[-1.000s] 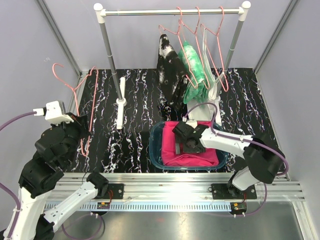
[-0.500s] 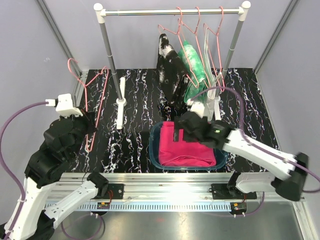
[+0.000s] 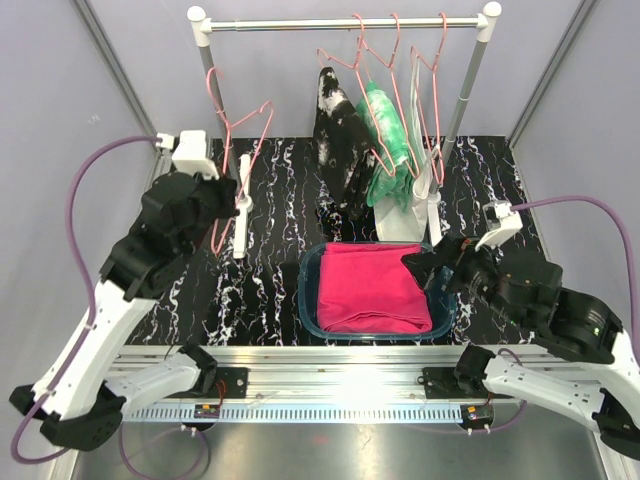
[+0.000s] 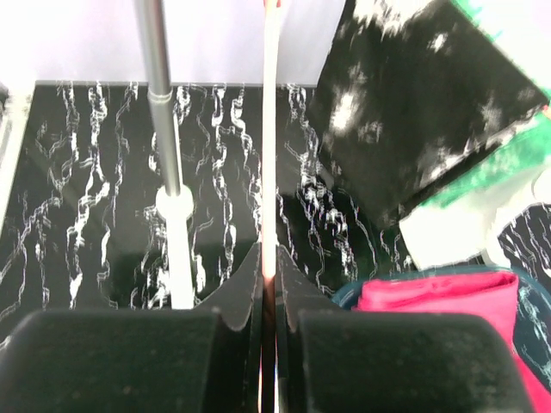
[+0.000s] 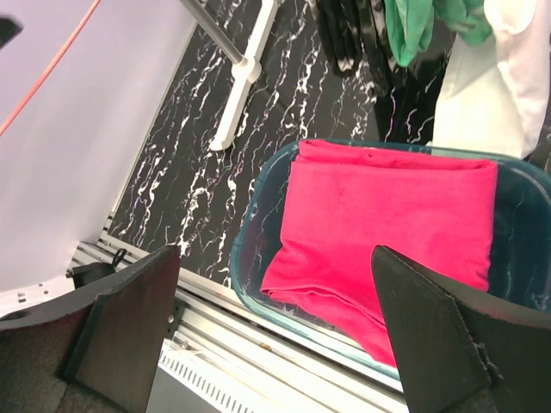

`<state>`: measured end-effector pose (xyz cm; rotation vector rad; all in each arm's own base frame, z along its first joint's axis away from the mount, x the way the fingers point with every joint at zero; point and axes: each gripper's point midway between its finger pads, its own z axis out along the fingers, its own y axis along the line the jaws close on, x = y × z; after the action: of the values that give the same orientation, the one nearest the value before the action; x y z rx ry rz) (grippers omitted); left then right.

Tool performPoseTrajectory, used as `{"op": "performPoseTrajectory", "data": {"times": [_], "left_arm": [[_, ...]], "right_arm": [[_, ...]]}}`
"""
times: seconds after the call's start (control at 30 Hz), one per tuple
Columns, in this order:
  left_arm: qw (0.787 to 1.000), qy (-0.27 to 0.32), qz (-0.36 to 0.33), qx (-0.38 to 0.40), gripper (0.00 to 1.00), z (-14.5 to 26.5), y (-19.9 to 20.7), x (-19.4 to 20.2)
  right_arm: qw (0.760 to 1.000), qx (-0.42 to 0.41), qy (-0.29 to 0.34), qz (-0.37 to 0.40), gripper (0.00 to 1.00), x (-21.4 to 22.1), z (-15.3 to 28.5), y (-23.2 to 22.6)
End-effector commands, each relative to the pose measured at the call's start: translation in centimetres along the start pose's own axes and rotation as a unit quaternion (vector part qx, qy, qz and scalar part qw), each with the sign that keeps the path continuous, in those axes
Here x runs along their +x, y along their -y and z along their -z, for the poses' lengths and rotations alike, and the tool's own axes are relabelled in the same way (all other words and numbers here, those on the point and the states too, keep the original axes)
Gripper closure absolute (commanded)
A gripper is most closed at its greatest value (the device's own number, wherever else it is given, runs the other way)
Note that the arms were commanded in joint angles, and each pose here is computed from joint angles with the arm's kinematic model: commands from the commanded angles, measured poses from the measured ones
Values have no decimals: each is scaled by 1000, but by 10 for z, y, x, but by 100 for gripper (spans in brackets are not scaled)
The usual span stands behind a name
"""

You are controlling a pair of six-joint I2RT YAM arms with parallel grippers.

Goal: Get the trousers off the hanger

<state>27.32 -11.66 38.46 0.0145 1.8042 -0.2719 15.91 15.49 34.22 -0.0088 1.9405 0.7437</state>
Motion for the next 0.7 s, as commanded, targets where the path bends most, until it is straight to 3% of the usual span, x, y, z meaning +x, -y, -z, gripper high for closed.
{"op": "performPoseTrajectory", "data": {"times": [0.0,0.3,0.67], "left_arm": [[995,95,1,20,100,-6,16,-63],[986,160,-45,1,100,-54,35,-114],[992,111,-33,-57,100,-130,22,-111]], "right_arm": [[999,-7,0,37,1,2,0,2],[996,7,-27,79,0,15,-11,7],[996,-10,-53,74,1,35,-23,1]]}}
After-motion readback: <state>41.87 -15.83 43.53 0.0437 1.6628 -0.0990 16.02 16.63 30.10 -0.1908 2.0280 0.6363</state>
